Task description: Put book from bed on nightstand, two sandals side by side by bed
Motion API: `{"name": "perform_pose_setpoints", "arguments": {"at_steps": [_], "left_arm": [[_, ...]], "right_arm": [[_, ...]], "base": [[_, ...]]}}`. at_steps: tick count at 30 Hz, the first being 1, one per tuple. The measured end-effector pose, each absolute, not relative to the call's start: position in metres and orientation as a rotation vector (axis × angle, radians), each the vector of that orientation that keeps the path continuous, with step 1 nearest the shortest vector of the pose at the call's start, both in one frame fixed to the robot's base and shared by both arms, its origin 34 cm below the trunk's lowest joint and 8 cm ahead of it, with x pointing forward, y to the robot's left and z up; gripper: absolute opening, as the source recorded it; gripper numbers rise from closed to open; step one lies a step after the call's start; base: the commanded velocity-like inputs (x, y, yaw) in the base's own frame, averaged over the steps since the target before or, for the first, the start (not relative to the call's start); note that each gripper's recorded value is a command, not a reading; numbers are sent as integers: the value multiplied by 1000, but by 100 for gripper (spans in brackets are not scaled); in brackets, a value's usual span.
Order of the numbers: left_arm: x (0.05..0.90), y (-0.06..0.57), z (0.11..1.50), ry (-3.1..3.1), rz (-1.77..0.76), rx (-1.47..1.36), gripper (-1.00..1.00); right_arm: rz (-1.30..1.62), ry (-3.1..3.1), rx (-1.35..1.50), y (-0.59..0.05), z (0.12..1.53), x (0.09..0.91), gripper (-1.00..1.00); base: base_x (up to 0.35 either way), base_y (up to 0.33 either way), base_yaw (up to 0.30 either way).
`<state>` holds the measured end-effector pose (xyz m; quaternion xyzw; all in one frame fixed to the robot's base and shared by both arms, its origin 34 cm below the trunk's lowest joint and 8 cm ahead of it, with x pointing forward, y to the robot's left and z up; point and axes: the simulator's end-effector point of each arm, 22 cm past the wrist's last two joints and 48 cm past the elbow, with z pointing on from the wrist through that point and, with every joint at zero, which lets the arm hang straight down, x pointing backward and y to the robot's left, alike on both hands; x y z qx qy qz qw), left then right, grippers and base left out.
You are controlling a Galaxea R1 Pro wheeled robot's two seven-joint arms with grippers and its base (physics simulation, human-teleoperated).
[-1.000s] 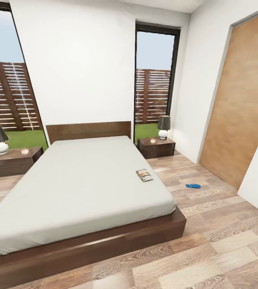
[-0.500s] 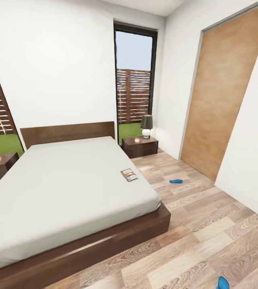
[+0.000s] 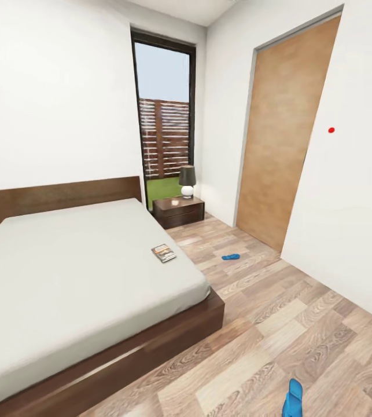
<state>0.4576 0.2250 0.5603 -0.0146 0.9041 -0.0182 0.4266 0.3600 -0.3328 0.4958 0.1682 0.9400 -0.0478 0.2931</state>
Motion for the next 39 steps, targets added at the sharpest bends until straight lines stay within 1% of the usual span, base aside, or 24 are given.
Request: {"name": "perform_pose_setpoints", "arguments": {"at_steps": [12,23,39], "left_arm": [[458,225,560,2259,-47,-36,100],[458,225,560,2259,-47,-36,100],[458,225,560,2259,-46,-36,100]], "right_arm": [[-128,2504,449,-333,496,360,100],[-127,2504,448,-333,496,360,100],[-127,2504,448,-333,496,360,100]], "base": [[3,2,-284],[149,121,-284],[7,6,-284]]}}
